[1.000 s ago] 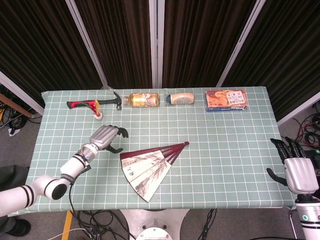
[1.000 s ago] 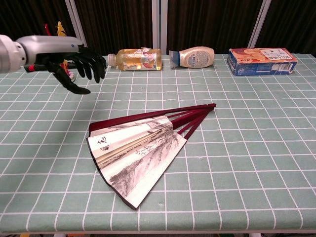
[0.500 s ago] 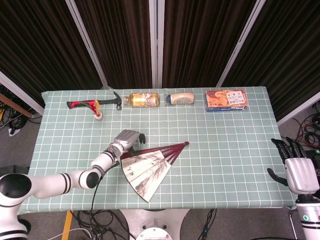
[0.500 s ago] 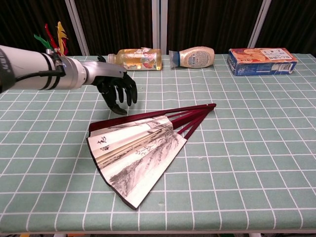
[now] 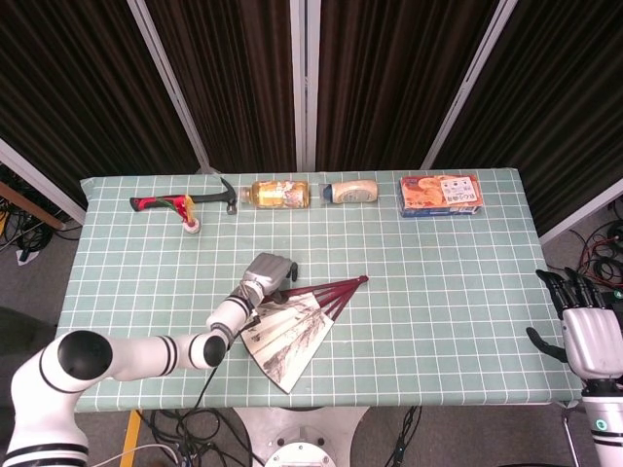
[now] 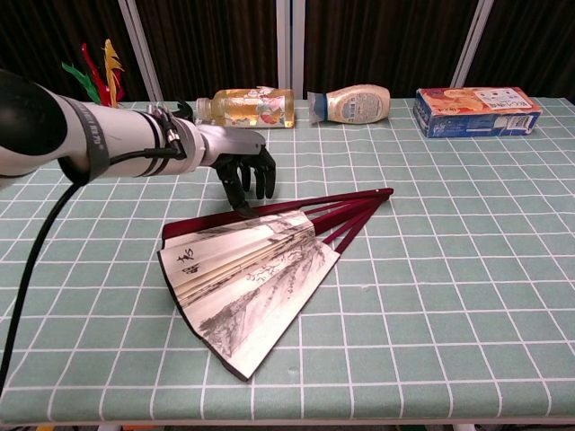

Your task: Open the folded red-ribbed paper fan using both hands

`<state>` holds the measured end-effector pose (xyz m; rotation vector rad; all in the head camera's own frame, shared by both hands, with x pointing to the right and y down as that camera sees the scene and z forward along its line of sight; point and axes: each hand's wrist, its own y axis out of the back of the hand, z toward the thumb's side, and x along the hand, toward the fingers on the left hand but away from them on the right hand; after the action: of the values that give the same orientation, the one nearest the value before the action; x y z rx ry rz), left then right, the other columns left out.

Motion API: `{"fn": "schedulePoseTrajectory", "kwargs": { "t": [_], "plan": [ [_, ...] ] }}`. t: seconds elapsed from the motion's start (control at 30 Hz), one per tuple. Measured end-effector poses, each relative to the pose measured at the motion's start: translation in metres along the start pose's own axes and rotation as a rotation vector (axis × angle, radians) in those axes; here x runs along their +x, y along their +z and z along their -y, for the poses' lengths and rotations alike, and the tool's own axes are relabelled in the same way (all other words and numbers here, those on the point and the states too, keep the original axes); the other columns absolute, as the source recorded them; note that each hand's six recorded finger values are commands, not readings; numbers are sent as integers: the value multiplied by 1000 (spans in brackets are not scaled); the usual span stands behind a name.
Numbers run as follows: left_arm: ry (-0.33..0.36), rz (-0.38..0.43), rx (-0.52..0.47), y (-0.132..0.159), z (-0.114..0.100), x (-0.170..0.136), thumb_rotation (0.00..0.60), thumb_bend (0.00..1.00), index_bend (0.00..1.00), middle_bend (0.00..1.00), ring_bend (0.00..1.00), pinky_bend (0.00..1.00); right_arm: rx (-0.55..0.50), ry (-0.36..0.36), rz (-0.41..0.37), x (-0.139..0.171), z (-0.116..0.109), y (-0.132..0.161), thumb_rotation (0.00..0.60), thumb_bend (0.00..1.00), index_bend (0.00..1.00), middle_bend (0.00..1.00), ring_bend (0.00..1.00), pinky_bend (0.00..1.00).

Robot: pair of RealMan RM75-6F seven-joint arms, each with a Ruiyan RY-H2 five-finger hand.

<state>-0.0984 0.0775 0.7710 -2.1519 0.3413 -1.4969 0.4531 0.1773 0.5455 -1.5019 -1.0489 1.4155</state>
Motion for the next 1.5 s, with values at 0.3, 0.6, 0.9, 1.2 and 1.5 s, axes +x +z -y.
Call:
{"fn": "schedulePoseTrajectory", "kwargs": {
  "t": [0.3, 0.6, 0.9, 1.2, 1.5],
  "plan": [
    [-29, 12, 33, 16, 4, 4, 593, 293, 415, 347, 316, 305, -9, -3, 9, 2, 0, -5, 600, 115, 110, 162, 50, 114],
    [-33, 13, 29, 24, 3, 6, 593, 308, 443, 424, 364, 305, -14, -7, 17, 2, -1, -9, 600, 115, 110, 164, 50, 114],
    [-23, 22, 60, 29, 6, 7, 596, 320, 488, 495, 416, 305, -23, -12, 17, 2, -2, -9, 600, 115, 110, 165, 50, 114],
    [5, 25, 71, 28, 4, 7, 600, 342, 602, 595, 507, 305, -33, -31, 20, 3, -6, -11, 600, 115, 110, 167, 50, 113],
    [67, 46, 47, 28, -5, 0, 600, 366, 667, 689, 626, 373, -64, -38, 6, 1, -9, -9, 600, 124, 110, 175, 50, 114]
  ]
}}
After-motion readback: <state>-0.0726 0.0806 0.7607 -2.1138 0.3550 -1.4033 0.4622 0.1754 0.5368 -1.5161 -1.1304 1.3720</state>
